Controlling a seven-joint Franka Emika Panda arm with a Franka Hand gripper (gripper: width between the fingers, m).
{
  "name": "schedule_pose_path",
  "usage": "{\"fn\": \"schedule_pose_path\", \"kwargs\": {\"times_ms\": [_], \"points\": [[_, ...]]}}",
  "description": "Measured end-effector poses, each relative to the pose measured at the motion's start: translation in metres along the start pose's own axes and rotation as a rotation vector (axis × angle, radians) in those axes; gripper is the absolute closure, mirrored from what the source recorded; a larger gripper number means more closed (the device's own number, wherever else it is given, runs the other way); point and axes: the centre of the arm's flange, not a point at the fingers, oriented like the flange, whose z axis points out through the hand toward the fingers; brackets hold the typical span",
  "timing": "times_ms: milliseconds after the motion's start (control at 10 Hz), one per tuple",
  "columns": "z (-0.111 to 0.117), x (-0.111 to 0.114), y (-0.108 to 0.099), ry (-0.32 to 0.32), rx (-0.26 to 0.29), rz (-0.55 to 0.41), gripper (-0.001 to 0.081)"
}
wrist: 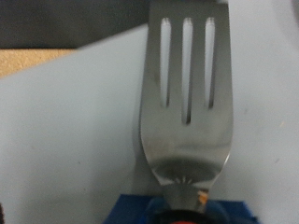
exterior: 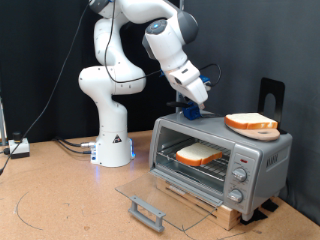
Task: Make a piece of toast with the oven
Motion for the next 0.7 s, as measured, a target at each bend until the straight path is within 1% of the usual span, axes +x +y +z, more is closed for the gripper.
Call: {"fn": "schedule_pose_path", "kwargs": {"times_ms": [200, 300, 500, 700], "points": [[-0.027, 0.001, -0.013, 0.054, 0.03, -0.041, 0.0002], [-0.035, -0.001, -0.019, 0.069, 0.033, -0.053, -0.0003], [-0.036, -0.001, -0.017, 0.065, 0.021, -0.059, -0.0003], [-0.051, -0.006, 0.0, 0.037, -0.027, -0.066, -0.0003]]}}
